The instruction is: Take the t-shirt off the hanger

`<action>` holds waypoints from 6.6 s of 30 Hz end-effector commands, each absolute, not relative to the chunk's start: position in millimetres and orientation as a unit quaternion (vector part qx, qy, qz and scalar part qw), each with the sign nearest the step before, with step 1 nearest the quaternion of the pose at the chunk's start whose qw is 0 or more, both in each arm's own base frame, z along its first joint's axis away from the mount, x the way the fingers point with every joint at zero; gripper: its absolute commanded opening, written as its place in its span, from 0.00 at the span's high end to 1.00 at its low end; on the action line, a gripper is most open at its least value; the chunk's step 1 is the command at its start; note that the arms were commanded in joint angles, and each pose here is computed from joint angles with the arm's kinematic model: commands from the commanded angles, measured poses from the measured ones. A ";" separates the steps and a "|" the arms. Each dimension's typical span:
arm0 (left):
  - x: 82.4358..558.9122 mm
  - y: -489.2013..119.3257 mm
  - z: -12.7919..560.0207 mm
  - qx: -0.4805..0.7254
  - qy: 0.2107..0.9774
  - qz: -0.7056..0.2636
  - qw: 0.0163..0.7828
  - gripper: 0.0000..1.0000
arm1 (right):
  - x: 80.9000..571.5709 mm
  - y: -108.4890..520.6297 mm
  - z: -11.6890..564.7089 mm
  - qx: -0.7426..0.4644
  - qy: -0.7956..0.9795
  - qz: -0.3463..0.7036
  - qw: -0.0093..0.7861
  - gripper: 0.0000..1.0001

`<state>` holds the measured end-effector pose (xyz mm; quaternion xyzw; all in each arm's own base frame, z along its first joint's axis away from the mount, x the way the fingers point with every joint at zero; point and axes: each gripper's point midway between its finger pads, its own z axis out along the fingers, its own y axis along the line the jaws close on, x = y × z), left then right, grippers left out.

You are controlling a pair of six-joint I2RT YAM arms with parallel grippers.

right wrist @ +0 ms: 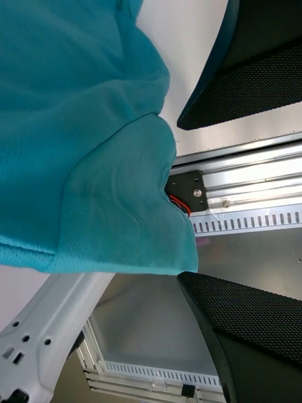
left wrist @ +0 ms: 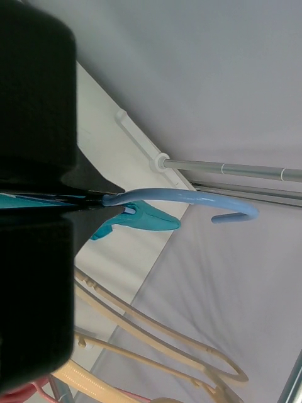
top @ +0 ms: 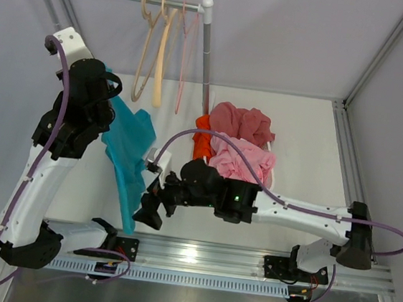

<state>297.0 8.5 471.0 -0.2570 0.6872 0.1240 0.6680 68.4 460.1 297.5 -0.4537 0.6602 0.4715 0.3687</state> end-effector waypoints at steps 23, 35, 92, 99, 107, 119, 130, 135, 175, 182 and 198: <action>335.6 -15.0 479.4 -0.240 0.649 0.137 0.709 0.99 | 44.0 480.2 320.9 -0.427 0.652 0.471 0.415 1.00; 400.0 2.5 501.2 -0.243 0.645 0.139 0.711 0.99 | -7.3 430.6 235.2 -0.415 0.721 0.442 0.336 1.00; 128.4 70.6 430.5 -0.187 0.693 0.052 0.695 0.99 | 168.2 451.6 -46.0 -0.395 0.902 0.127 0.120 1.00; 160.6 41.4 429.7 -0.149 0.697 0.026 0.701 0.99 | 134.1 399.9 135.4 -0.385 0.874 0.221 0.199 1.00; 194.7 25.9 449.0 -0.142 0.686 0.034 0.713 0.99 | 229.2 292.4 381.6 -0.233 0.829 0.229 0.454 1.00; 273.7 7.1 495.0 -0.123 0.662 0.003 0.739 0.99 | 336.5 225.9 267.9 -0.124 0.898 0.170 0.387 1.00; 356.3 -11.6 512.0 -0.100 0.687 -0.072 0.716 0.99 | 299.8 201.4 -11.6 -0.060 0.982 0.119 0.137 1.00; 378.3 0.9 525.4 -0.103 0.684 -0.032 0.721 0.99 | 317.7 182.9 44.9 -0.044 0.972 0.079 0.215 0.03; 495.1 -11.6 525.0 -0.101 0.671 -0.052 0.733 0.00 | 337.3 162.8 324.5 -0.019 0.810 0.178 0.559 0.01; 406.9 -28.9 485.7 -0.127 0.710 -0.078 0.688 0.01 | 348.0 91.2 320.6 0.079 0.719 0.095 0.684 0.02; 229.1 -42.9 324.7 -0.141 0.691 -0.171 0.688 0.00 | 333.5 81.3 169.9 0.112 0.879 0.095 0.454 0.01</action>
